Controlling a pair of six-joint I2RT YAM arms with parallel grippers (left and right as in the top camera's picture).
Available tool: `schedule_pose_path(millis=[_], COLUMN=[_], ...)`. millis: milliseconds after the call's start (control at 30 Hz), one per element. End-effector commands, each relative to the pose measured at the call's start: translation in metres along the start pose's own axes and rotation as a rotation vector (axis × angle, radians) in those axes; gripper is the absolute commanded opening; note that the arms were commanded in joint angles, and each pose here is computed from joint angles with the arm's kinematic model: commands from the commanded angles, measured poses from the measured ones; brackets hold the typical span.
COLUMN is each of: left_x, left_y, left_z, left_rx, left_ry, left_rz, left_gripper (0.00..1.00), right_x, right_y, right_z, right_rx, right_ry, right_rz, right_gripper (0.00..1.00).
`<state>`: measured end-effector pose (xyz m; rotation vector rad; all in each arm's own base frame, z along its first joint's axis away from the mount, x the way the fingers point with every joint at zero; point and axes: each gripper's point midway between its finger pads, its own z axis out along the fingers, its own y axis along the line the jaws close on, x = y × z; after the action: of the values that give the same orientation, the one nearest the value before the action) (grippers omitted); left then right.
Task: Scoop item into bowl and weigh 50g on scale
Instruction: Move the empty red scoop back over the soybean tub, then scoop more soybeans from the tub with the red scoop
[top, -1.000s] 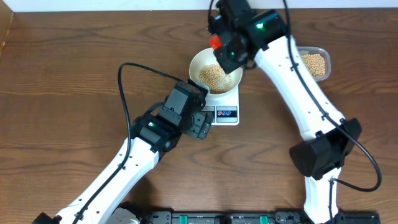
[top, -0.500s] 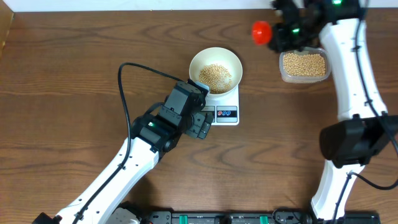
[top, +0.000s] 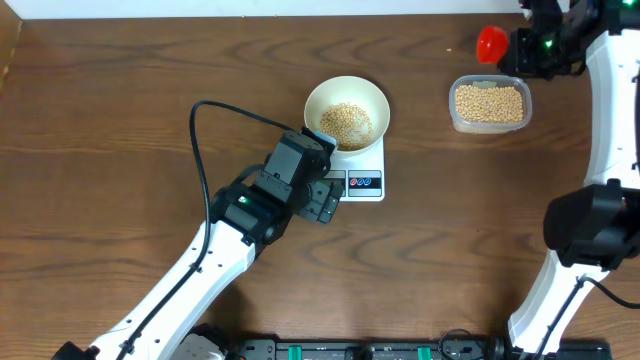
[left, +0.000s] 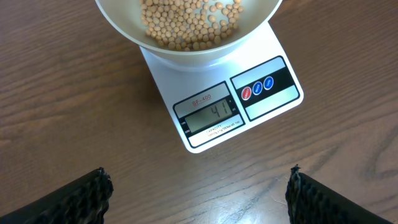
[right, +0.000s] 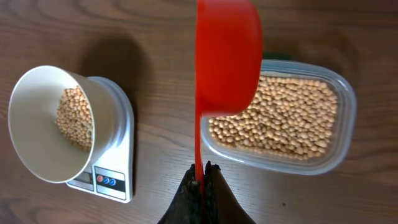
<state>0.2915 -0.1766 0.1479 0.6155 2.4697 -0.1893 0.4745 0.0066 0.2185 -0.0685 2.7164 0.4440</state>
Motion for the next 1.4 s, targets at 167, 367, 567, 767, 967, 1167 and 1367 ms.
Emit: schedule_pose_path(millis=[167,367,567,767,967,1167,1367], left_x=[-0.001,-0.001,-0.001,-0.001,-0.001,-0.001,-0.001], left_y=[0.0,0.0,0.0,0.0,0.0,0.0,0.0], left_z=[-0.002,-0.002,-0.002,-0.002,-0.002,-0.002,-0.002], left_rx=[0.007,0.007,0.007,0.007,0.007,0.007,0.007], left_ry=[-0.007,-0.007,-0.007,-0.007,-0.007,-0.007,-0.007], left_rz=[0.01,0.01,0.01,0.01,0.01,0.01,0.01], left_gripper=[0.92,0.92,0.92,0.92,0.92,0.92,0.92], right_x=[0.002,0.016,0.029,0.041,0.048,0.058,0.064], right_y=[-0.012,-0.017,-0.02,-0.023,-0.029,-0.031,-0.035], right_z=[-0.01,0.003,0.015,0.025,0.032,0.042,0.053], right_rx=[0.071,0.072,0.066,0.065,0.081,0.077,0.074], right_ry=[-0.002,0.054,0.104,0.144,0.17,0.2,0.215], right_rz=[-0.016,0.002,0.019,0.032,0.039,0.049,0.044], right_gripper=[0.01,0.01,0.01,0.01,0.01,0.01,0.01])
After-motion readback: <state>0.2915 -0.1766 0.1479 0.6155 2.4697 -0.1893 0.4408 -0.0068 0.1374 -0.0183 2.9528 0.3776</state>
